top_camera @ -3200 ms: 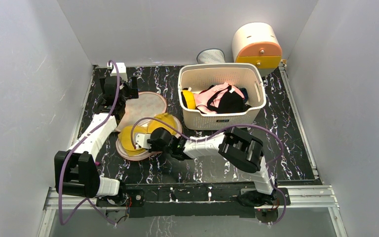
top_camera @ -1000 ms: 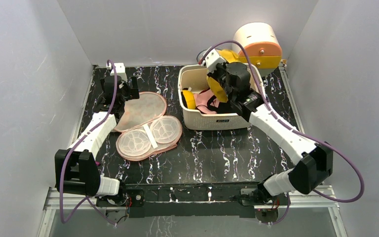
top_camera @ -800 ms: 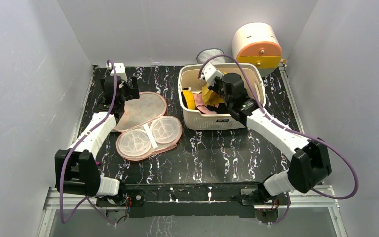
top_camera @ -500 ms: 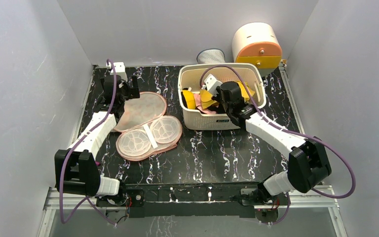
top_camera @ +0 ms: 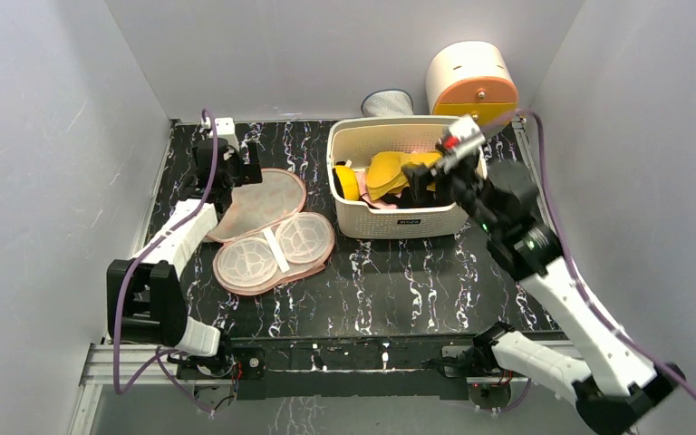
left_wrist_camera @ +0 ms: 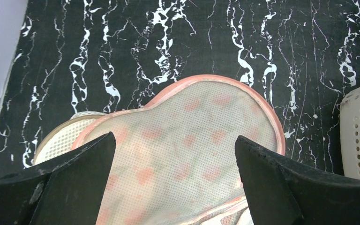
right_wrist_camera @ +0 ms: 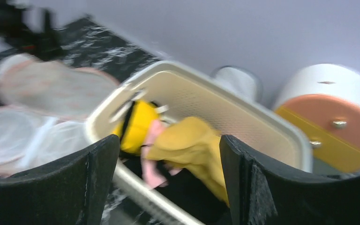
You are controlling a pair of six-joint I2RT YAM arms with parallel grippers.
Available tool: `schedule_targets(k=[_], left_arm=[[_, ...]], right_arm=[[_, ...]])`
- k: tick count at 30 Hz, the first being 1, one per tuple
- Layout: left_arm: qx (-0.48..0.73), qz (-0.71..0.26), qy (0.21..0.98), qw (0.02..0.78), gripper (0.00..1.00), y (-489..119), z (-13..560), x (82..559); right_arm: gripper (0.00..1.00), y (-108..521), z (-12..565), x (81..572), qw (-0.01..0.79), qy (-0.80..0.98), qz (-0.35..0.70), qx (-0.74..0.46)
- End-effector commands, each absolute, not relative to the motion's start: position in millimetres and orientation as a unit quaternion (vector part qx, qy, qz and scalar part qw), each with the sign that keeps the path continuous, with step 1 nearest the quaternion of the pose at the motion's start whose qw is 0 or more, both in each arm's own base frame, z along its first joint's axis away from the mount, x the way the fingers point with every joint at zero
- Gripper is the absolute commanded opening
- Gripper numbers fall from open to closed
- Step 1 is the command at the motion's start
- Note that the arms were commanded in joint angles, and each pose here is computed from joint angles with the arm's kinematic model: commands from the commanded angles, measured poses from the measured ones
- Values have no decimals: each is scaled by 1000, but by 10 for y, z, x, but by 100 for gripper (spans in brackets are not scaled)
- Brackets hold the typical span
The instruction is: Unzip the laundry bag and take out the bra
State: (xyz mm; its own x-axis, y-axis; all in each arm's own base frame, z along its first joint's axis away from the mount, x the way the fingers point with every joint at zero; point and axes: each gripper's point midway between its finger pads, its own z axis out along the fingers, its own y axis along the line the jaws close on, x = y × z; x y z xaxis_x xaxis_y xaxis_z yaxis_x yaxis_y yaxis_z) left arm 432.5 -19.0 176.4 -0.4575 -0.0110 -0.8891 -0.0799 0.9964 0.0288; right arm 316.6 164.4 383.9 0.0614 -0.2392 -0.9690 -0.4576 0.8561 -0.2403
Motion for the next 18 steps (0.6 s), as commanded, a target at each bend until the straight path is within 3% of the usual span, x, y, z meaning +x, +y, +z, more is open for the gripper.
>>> schedule_targets(k=[1,10,18], left_arm=[[-35,10,853,521,98,-245,1788,4424],[25,62,884,462,98,-164,1247,4602],[121,-8,902,414,98,-368,763,4966]], right_arm=[[78,2163,3201,2501,602,681,303,-287],[82,2104,2701,1979,573,673,369,-287],[84,2246,2474,1714,517,668,428,-322]])
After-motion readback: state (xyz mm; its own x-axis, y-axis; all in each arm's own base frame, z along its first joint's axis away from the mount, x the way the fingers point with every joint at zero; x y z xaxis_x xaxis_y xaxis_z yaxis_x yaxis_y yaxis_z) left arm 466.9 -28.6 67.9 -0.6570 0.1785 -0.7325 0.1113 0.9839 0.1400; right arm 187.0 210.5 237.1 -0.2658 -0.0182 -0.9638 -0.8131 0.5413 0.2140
